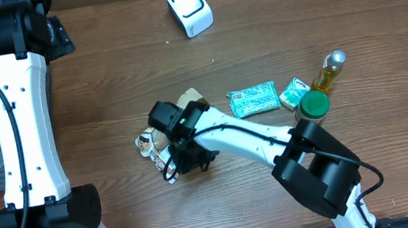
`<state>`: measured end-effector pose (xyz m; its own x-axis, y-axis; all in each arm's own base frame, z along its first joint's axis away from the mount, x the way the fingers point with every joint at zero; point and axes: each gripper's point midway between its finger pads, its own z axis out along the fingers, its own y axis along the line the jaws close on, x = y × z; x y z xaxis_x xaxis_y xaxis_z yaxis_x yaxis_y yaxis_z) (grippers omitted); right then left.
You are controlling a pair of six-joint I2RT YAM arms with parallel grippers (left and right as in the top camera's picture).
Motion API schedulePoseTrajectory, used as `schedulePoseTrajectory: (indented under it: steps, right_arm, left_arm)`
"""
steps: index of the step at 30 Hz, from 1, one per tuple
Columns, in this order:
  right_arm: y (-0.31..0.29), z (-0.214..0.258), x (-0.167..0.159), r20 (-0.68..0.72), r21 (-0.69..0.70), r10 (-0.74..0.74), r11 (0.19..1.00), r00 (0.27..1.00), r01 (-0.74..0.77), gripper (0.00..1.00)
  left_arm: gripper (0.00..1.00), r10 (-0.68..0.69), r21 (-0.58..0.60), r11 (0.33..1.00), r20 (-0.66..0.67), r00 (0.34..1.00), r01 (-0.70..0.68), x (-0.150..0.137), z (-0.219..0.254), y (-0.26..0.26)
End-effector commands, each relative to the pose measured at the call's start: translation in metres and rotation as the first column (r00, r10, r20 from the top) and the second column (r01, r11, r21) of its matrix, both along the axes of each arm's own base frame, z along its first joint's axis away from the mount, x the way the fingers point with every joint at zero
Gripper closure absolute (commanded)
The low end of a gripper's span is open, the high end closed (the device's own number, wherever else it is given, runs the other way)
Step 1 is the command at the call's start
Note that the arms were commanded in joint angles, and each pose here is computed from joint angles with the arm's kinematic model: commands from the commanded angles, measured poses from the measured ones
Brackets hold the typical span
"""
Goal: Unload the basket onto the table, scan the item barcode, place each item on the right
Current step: 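Grasp the Pantree snack bag and drag it right with the right gripper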
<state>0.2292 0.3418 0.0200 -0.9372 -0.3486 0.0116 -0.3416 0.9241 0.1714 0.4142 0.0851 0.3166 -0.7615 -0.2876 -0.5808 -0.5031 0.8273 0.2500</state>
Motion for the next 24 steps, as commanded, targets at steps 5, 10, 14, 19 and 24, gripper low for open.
schedulePoseTrajectory:
  steps: [5,10,14,19,24]
  right_arm:
    - [0.017,0.006,-0.004,0.025,0.06,0.029,0.998,0.999,-0.03,0.57]
    - [0.032,0.026,-0.009,0.003,0.154,0.143,0.978,0.99,-0.142,0.54]
    - [0.035,0.054,-0.001,0.053,0.197,0.175,0.963,0.983,-0.182,0.48]
    - [0.029,0.084,0.013,0.135,0.226,0.193,0.949,0.972,-0.22,0.37]
    - [0.001,0.085,0.046,0.22,0.126,0.126,0.98,0.967,-0.156,0.23]
  left_arm:
    - [0.01,-0.022,0.004,1.0,0.017,1.0,0.022,0.001,0.007,-0.003]
    - [0.01,-0.022,0.004,1.0,0.017,1.0,0.022,0.001,0.007,-0.003]
    - [0.0,-0.022,0.004,1.0,0.017,1.0,0.022,0.001,0.007,-0.003]
    - [0.01,-0.022,0.004,1.0,0.017,1.0,0.022,0.001,0.007,-0.003]
    - [0.0,-0.022,0.004,1.0,0.017,1.0,0.022,0.001,0.007,-0.003]
